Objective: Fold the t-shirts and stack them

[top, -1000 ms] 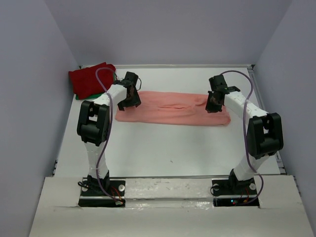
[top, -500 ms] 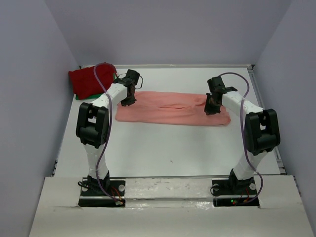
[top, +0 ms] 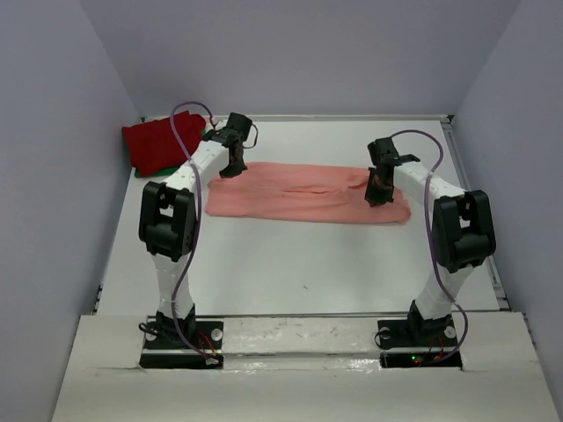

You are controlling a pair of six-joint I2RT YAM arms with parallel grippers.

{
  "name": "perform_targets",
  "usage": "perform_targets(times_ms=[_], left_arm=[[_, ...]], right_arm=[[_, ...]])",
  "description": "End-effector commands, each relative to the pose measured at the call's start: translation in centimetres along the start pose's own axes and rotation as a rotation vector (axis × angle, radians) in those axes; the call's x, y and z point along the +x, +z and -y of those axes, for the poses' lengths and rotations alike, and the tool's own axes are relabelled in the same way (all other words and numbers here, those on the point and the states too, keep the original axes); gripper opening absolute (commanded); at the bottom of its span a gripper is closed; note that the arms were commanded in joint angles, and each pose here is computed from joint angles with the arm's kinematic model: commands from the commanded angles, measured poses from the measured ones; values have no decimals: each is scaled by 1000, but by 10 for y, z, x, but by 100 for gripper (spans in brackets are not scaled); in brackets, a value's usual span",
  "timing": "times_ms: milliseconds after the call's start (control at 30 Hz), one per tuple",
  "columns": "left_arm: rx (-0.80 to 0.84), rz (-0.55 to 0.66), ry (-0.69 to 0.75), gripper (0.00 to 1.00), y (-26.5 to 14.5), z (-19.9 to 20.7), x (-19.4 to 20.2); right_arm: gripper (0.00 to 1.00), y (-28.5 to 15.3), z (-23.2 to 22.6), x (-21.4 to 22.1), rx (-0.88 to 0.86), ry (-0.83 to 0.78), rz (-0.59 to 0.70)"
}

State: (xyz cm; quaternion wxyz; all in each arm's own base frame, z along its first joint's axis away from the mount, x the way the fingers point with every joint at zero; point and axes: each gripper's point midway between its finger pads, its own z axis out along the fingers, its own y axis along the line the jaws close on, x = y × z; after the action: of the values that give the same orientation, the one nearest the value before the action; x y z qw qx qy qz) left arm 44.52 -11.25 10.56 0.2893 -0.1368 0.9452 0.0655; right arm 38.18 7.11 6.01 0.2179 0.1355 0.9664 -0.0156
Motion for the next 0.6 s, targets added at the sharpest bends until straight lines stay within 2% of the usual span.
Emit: perform_targets(times_ms=[0,233,400,567], left_arm=[[30,-58,39,0,8,11,7],[109,-92,66,0,16,29,14],[102,-92,72,0,19,26,18],[115,-111,78,0,23,28,28]], right_arm=[[0,2,8,-14,82,33,22],[0,-9,5,-42,94,16,83],[0,-24,0,-61,78,14,127],[0,-21,2,-61,102,14,110]])
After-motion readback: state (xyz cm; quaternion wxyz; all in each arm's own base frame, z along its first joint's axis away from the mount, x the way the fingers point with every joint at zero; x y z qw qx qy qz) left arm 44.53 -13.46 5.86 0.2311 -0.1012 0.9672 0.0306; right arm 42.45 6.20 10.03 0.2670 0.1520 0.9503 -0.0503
